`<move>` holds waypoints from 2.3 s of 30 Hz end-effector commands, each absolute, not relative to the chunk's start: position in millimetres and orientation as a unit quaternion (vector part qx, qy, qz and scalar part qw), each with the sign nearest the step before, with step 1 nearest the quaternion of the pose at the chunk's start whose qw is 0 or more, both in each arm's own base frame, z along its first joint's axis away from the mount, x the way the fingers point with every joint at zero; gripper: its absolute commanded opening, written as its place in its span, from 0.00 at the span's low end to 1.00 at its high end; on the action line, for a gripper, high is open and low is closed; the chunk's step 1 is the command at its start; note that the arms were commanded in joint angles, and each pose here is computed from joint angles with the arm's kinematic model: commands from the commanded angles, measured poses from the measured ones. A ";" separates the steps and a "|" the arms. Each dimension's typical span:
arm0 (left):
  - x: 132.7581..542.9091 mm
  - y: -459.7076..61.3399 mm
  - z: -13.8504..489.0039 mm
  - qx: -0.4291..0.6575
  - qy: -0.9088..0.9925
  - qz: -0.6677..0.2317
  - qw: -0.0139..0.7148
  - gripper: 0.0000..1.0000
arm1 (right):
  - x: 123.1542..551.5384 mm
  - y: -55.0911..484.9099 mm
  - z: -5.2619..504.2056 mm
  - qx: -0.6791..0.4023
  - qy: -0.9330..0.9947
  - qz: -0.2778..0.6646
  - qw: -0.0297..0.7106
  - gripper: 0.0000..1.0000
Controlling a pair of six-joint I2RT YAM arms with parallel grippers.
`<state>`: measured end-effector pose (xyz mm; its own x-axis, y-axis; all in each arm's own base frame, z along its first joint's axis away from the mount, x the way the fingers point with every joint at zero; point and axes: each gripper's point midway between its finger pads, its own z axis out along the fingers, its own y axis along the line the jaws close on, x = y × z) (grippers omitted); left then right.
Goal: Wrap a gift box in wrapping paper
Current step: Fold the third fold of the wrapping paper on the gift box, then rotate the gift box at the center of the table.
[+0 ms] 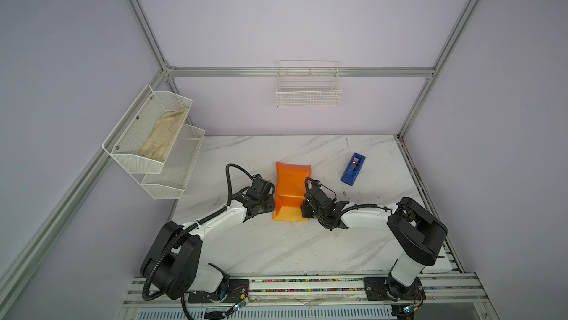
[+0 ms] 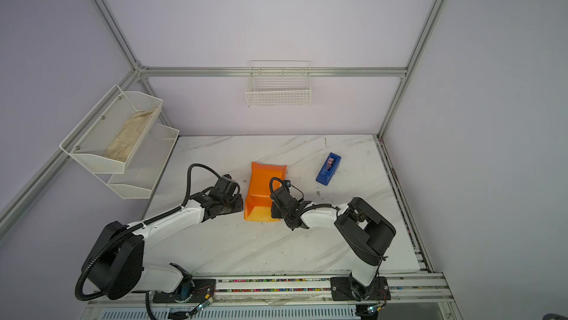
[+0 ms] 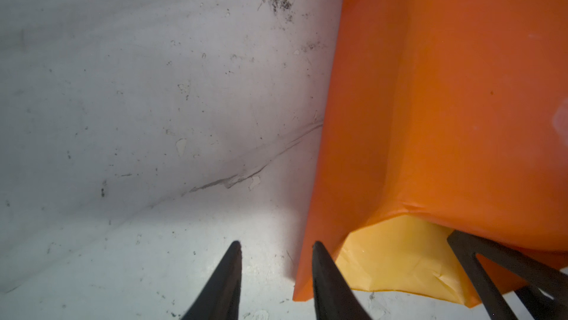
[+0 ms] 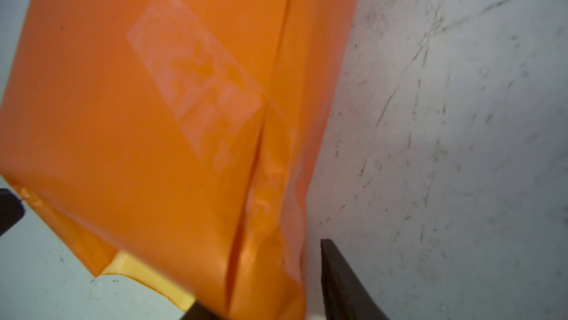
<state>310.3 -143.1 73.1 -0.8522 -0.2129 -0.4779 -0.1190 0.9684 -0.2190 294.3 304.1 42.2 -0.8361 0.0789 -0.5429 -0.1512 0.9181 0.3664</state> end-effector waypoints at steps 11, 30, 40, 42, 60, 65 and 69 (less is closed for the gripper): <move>346.3 -164.8 75.0 -0.069 0.957 -0.155 0.236 0.34 | 315.1 302.1 63.8 0.003 0.934 0.191 0.302 0.70; 363.3 -184.4 91.2 -0.039 0.951 -0.195 0.235 0.26 | 321.1 306.8 54.5 0.001 0.937 0.193 0.290 0.66; 357.2 -194.6 93.5 -0.027 0.949 -0.216 0.227 0.23 | 321.5 308.4 52.4 -0.001 0.939 0.192 0.286 0.64; 356.2 -196.7 92.6 -0.022 0.949 -0.218 0.225 0.24 | 321.1 307.9 51.8 -0.001 0.939 0.192 0.286 0.63; 355.0 -168.4 140.4 0.033 0.953 -0.134 0.270 0.48 | 343.3 261.8 55.1 -0.008 0.941 0.171 0.293 0.50; 368.3 -196.6 169.1 0.086 0.938 -0.189 0.278 0.48 | 349.3 262.0 58.9 -0.040 0.939 0.179 0.292 0.50; 378.0 -230.0 174.8 0.109 0.928 -0.256 0.249 0.36 | 346.6 261.7 65.5 -0.052 0.940 0.176 0.287 0.56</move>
